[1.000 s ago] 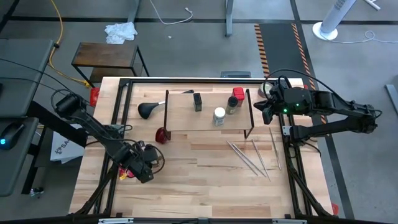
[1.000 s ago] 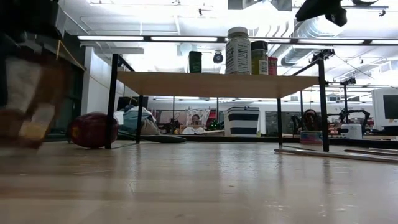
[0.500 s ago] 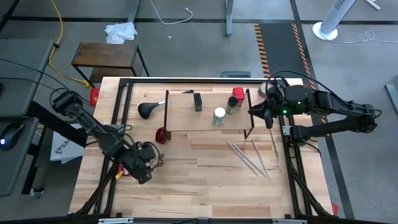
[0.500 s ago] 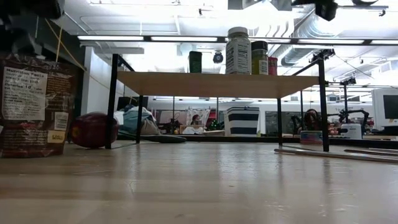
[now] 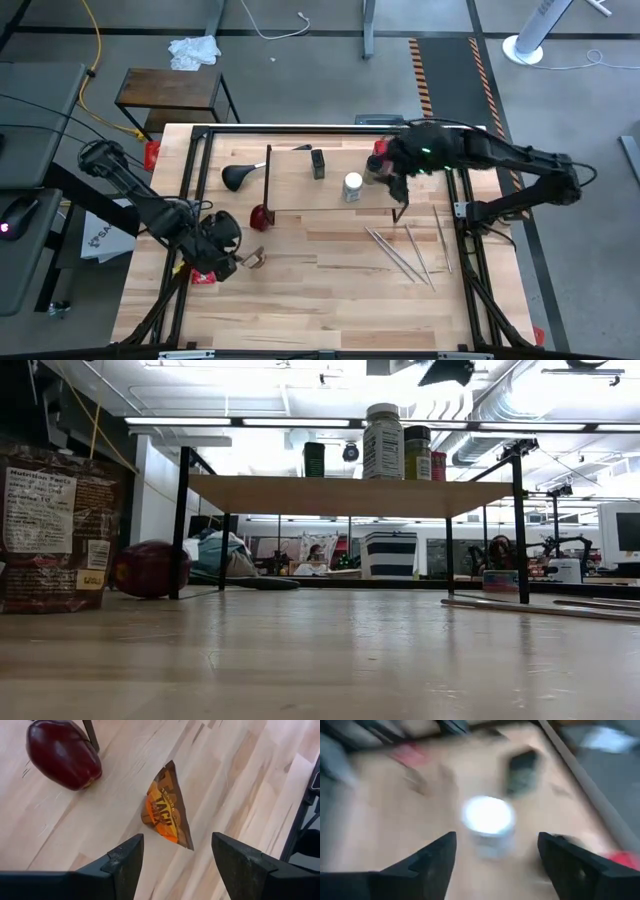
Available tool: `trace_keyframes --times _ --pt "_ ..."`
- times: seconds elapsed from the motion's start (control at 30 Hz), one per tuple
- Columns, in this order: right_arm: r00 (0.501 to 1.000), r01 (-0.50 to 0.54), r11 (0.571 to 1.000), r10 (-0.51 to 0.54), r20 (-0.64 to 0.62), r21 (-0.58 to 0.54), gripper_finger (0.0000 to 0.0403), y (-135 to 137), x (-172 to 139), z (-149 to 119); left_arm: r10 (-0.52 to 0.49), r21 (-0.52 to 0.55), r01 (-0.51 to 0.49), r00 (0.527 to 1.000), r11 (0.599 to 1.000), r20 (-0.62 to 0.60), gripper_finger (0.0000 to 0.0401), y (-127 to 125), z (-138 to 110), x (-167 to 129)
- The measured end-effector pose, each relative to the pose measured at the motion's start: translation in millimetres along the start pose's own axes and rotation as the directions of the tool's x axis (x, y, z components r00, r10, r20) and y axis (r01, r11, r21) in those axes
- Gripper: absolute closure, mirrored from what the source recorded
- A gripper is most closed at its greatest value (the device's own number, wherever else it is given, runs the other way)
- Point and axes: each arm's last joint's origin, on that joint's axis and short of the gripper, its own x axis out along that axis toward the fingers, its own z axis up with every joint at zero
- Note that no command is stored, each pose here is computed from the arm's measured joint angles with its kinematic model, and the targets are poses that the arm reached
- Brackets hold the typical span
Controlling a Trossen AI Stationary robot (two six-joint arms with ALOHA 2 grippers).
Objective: Shelf spices
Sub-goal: Remove the black seasoning bottle from the shelf
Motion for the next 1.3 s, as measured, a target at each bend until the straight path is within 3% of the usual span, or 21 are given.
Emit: trace_keyframes --times 0.07,0.13,0.33,0.63,1.1,1.2,1.3 --pt "0.992 0.094 0.994 -0.099 -0.083 -0.053 0.0113 -6.1 9.4 11.0 0.001 -0.012 -0.001 1.0 1.0 -0.001 0.0172 -0.1 -0.1 0.3" --pt "0.983 0.11 0.988 -0.125 -0.138 -0.107 0.011 -9.1 16.7 20.3 0.002 -0.018 -0.002 1.0 1.0 0.001 0.0172 -0.1 0.0 0.3" --pt "0.966 -0.036 0.977 -0.019 -0.257 -0.21 0.0109 -8.6 26.0 32.1 0.027 -0.04 -0.025 0.997 0.999 0.068 0.0172 0.5 1.9 0.3" --pt "0.952 -0.028 0.982 -0.03 -0.304 -0.185 0.0109 -26.1 31.9 26.6 0.103 -0.072 -0.085 0.952 0.994 0.289 0.0172 1.6 8.8 -0.9" --pt "0.899 -0.101 0.982 0.021 -0.437 -0.161 0.0111 -36.7 68.0 19.9 0.1 -0.031 -0.095 0.952 0.995 0.29 0.0172 1.1 8.9 -0.8" --pt "0.899 -0.09 0.982 0.008 -0.438 -0.168 0.0129 -36.9 67.8 19.9 0.103 -0.022 -0.101 0.949 0.995 0.298 0.0172 1.2 9.1 -0.9" --pt "0.9 -0.092 0.982 0.011 -0.436 -0.165 0.0176 -36.9 67.9 20.0 0.105 0.001 -0.111 0.947 0.994 0.303 0.0172 1.3 9.2 -0.9"
